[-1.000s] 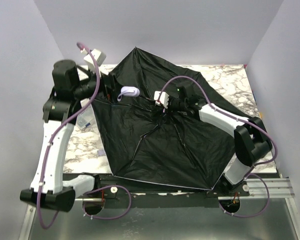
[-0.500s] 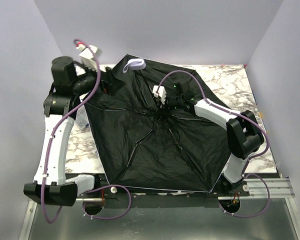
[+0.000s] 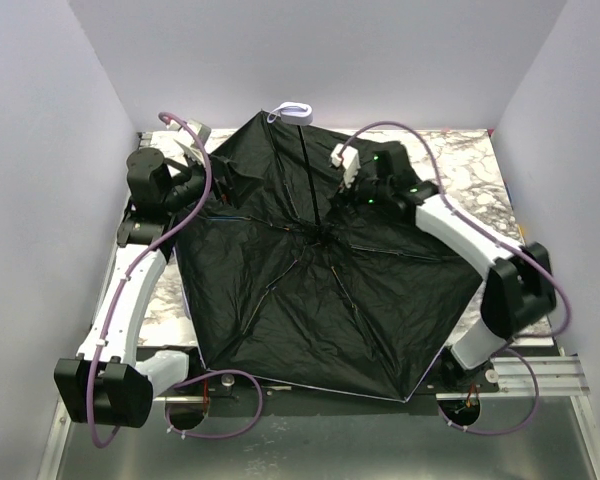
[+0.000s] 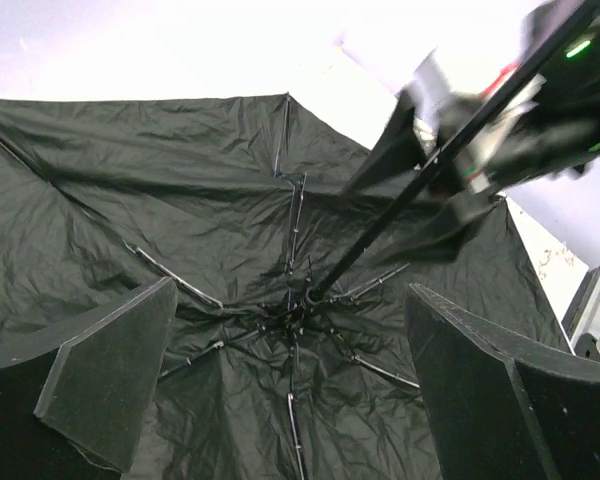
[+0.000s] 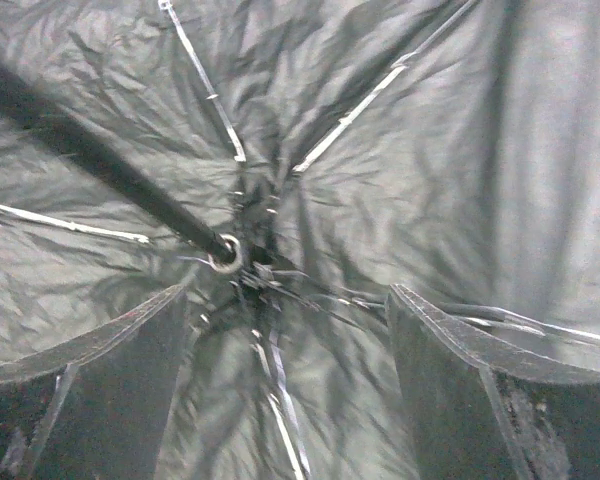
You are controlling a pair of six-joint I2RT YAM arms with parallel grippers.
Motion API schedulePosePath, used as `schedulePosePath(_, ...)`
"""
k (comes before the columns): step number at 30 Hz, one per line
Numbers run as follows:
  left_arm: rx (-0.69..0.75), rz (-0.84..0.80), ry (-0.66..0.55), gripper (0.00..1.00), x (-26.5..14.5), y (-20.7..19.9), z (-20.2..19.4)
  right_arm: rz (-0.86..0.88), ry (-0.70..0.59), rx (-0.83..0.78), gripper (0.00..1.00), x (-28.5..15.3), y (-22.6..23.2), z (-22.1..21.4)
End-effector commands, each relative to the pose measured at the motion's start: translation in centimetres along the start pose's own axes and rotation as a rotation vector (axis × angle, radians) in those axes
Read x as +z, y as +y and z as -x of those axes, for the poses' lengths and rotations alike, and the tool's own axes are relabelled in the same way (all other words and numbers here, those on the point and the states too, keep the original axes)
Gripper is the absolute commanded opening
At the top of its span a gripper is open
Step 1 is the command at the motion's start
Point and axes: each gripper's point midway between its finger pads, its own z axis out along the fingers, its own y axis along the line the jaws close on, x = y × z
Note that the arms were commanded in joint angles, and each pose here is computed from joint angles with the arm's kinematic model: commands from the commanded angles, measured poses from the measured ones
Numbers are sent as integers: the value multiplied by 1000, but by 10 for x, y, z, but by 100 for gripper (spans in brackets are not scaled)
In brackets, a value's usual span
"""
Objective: Open the umbrella
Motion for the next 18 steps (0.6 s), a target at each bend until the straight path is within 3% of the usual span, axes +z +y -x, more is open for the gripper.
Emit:
schedulePosePath(1,-11,8,-59,99,-8,-6,-1,-131,112,-263,84,-88,-6,31)
schedulePosePath(5,-90,46,-50,99,-10,1,-17,4,222,-488,84,-134,28,32)
schedulePosePath(7,-127,52,-44,98,-10,3,-27,38,262,-641,84,-137,48,36)
schedulePosePath(14,-192,77,-18,98,-13,9,-40,101,309,-1260,84,-87,102,67)
schedulePosePath(18,-201,90,-18,99,-18,8,-43,28,340,-1570,85,-54,93,83)
